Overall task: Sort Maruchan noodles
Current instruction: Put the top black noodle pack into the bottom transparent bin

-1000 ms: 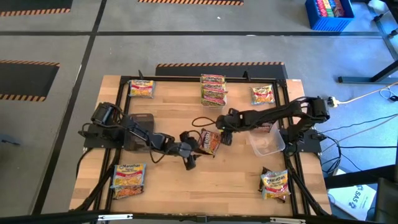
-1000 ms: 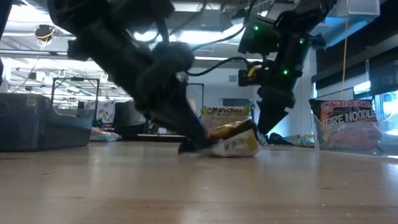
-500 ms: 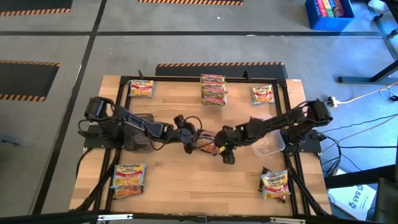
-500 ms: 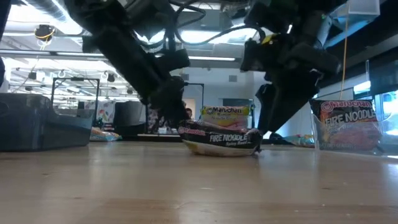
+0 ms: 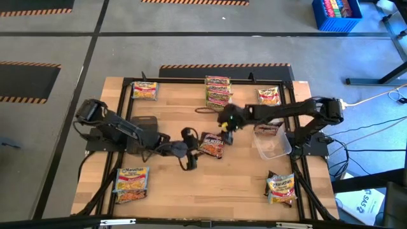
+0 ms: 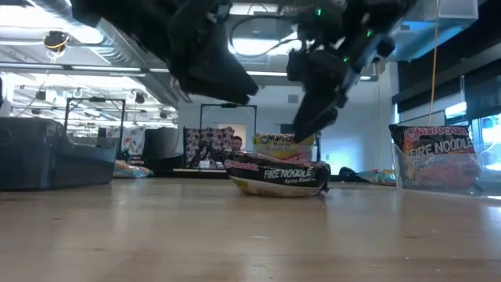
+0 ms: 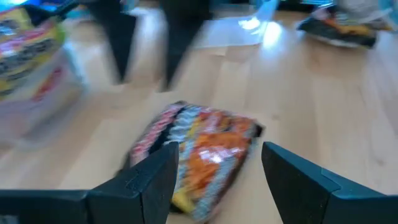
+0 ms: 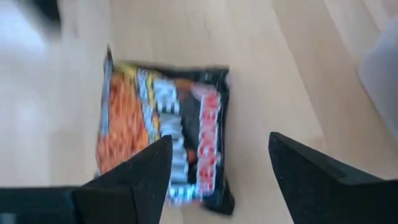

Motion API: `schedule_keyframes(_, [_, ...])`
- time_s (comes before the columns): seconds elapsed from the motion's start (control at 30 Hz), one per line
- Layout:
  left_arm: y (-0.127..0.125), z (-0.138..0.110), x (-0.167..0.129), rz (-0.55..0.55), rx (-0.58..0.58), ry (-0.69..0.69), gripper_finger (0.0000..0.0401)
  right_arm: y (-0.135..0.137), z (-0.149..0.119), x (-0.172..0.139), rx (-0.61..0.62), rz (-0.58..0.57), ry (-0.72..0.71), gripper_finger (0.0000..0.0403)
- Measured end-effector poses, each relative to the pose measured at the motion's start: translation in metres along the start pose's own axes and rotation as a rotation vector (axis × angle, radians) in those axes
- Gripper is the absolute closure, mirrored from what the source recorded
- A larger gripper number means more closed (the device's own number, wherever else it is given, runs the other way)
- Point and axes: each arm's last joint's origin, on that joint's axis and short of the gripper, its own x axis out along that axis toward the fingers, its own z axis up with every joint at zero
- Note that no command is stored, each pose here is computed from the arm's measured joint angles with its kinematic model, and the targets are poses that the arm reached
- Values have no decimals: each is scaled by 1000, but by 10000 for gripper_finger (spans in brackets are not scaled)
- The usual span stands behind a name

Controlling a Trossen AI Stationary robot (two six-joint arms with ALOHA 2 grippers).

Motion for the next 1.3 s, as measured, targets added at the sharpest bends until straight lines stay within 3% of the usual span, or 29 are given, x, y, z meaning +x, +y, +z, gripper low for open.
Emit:
schedule_keyframes(0.13, [-9,-17,19,-8,6,3,174,-23,-6,7,119,108,-47,155])
schedule_keyframes(0.5, [-15,-64,58,7,2,94,174,-28,-21,19,176,111,-29,155])
schedule_keyframes(0.7, [-16,-68,60,14,4,86,174,-28,-19,28,233,232,-37,152])
schedule_keyframes(0.83, [-16,-68,60,16,5,87,174,-26,-21,32,285,311,1,123])
schedule_keyframes(1.07, [-16,-69,61,20,6,87,174,-27,-28,32,327,293,64,65])
schedule_keyframes(1.3, [-16,-69,61,28,27,85,174,-22,-34,53,416,329,106,73])
